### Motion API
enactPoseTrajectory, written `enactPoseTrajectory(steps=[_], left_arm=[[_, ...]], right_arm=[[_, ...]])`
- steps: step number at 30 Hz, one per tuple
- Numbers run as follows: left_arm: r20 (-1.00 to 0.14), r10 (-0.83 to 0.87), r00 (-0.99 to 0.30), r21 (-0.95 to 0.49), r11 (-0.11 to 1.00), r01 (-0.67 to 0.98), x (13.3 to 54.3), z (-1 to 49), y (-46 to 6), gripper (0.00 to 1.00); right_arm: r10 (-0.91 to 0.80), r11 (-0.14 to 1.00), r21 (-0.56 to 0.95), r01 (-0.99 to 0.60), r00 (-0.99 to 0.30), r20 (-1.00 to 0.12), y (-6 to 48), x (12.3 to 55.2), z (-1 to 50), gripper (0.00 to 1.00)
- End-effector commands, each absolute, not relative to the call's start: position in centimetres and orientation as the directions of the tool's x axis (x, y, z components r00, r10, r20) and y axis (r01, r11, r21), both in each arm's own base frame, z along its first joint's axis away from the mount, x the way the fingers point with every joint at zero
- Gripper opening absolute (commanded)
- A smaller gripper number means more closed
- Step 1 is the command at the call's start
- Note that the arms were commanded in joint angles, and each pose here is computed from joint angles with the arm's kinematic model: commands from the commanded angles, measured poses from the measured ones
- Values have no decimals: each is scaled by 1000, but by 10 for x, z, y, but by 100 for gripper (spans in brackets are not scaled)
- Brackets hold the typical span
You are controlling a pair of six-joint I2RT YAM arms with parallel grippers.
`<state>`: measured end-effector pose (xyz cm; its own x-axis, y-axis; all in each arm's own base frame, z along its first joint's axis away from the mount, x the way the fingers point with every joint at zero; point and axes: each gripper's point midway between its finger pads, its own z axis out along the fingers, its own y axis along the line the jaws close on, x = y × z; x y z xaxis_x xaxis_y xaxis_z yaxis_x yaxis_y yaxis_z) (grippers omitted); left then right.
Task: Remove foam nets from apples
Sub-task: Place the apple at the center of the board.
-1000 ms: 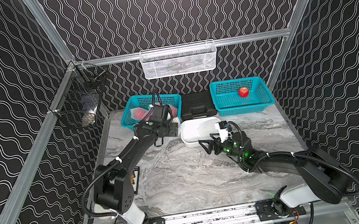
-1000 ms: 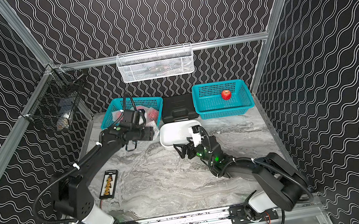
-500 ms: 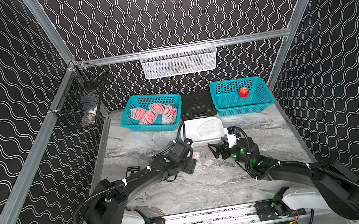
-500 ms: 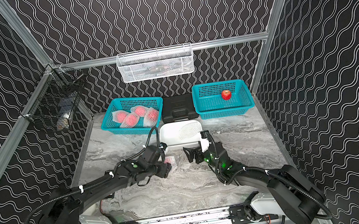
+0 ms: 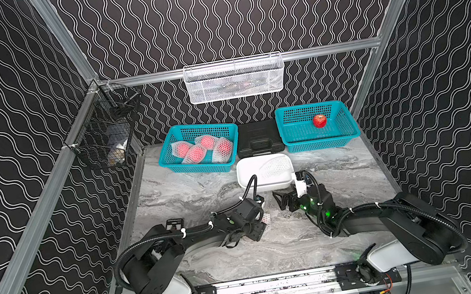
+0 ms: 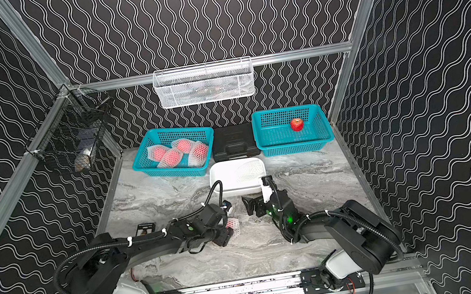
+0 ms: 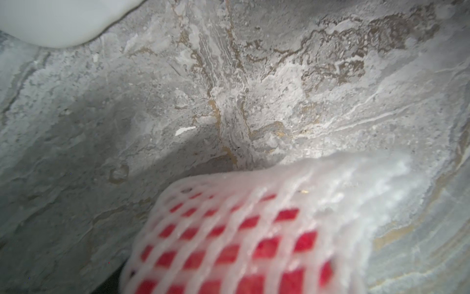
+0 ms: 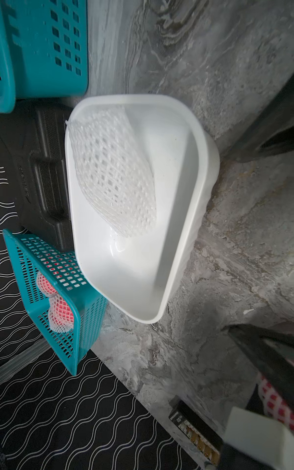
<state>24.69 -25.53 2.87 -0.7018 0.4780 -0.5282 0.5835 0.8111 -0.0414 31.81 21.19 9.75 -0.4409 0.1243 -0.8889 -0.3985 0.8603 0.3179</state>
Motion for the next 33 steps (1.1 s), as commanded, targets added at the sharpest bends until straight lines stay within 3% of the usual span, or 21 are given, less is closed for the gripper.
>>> enactPoseTrajectory(steps=[1, 12, 18, 33], left_arm=[[-545, 493, -678, -20, 801, 599, 254, 28, -260, 66], [-535, 519, -667, -1, 788, 615, 258, 24, -264, 99], [-540, 520, -662, 12, 791, 612, 263, 32, -267, 99], [-763, 383, -521, -19, 792, 610, 274, 120, -270, 99]], right_arm=[[149, 860, 314, -402, -389, -909, 213, 325, 110, 100], [129, 872, 295, -391, -397, -908, 213, 329, 103, 100], [130, 870, 301, -389, -409, -903, 213, 328, 109, 100], [236, 792, 481, -376, -538, -809, 211, 327, 152, 100]])
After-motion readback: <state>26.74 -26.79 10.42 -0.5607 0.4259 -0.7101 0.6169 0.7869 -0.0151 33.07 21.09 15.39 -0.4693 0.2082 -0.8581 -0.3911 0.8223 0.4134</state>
